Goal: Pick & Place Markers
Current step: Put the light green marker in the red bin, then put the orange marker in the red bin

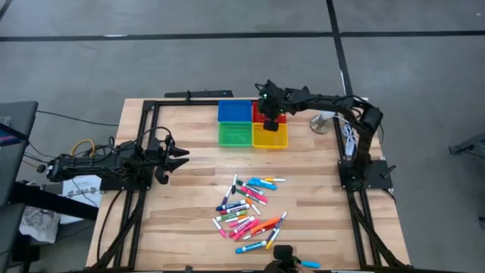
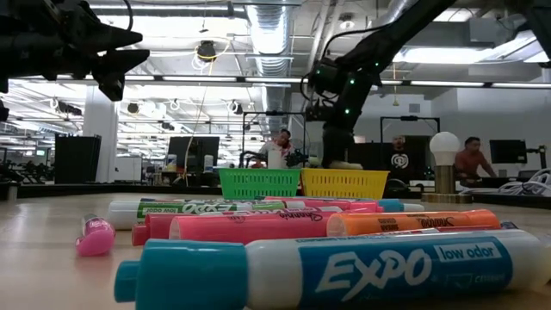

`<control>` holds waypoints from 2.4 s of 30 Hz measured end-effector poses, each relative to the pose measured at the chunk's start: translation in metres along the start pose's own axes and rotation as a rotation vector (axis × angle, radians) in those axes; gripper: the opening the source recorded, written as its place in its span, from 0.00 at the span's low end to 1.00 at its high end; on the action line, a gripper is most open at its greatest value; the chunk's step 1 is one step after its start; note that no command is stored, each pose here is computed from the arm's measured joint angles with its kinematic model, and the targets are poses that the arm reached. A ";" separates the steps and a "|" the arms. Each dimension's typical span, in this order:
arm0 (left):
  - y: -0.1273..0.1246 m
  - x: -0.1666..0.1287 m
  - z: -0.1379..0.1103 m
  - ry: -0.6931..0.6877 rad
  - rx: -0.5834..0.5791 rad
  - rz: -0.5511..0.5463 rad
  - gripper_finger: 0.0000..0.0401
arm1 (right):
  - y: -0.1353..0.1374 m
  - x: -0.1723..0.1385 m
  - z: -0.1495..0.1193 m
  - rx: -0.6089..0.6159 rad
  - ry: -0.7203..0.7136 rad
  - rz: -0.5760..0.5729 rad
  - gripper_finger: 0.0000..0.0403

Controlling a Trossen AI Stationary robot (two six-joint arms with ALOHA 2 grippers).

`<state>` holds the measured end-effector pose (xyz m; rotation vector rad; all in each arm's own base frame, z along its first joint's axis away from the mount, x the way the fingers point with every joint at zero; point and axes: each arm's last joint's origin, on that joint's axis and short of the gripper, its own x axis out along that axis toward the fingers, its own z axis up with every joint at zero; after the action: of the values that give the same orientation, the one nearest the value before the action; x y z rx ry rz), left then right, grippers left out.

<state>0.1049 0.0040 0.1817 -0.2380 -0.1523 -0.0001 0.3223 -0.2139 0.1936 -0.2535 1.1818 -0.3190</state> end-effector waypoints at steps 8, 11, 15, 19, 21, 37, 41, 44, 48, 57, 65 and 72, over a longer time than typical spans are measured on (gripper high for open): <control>0.000 0.000 0.000 -0.003 0.000 0.000 0.35 | 0.001 0.011 0.000 -0.067 0.010 0.002 0.16; 0.000 0.000 0.001 -0.007 0.000 -0.001 0.35 | 0.002 0.014 -0.001 -0.096 0.013 0.004 0.18; 0.000 0.000 0.001 -0.012 0.000 -0.002 0.35 | 0.003 0.018 -0.002 -0.117 0.026 0.014 0.19; 0.000 0.000 0.002 -0.016 0.000 -0.004 0.35 | 0.004 0.021 -0.003 -0.120 0.033 0.019 0.20; 0.000 0.000 0.002 -0.017 0.000 -0.004 0.35 | 0.004 0.021 -0.003 -0.121 0.030 0.018 0.20; -0.001 0.000 0.003 -0.030 0.001 -0.007 0.35 | 0.004 0.020 -0.002 -0.128 0.024 0.013 0.20; -0.001 0.000 0.003 -0.030 0.001 -0.007 0.35 | 0.004 0.020 -0.002 -0.128 0.023 0.012 0.20; -0.001 0.000 0.003 -0.030 0.001 -0.007 0.35 | 0.004 0.020 -0.001 -0.128 0.021 0.011 0.20; -0.001 0.000 0.003 -0.030 0.001 -0.007 0.35 | 0.004 0.020 -0.001 -0.127 0.021 0.010 0.20; -0.001 0.000 0.003 -0.030 0.001 -0.007 0.35 | 0.004 0.020 -0.001 -0.128 0.023 0.008 0.21; -0.001 0.000 0.003 -0.032 0.001 -0.007 0.35 | 0.005 0.019 0.000 -0.134 0.030 -0.005 0.36; -0.001 0.000 0.003 -0.036 0.001 -0.009 0.35 | 0.007 0.017 0.009 -0.212 0.055 -0.166 0.50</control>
<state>0.1043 0.0040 0.1852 -0.2365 -0.1892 -0.0043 0.3377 -0.2140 0.1797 -0.5324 1.2529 -0.3470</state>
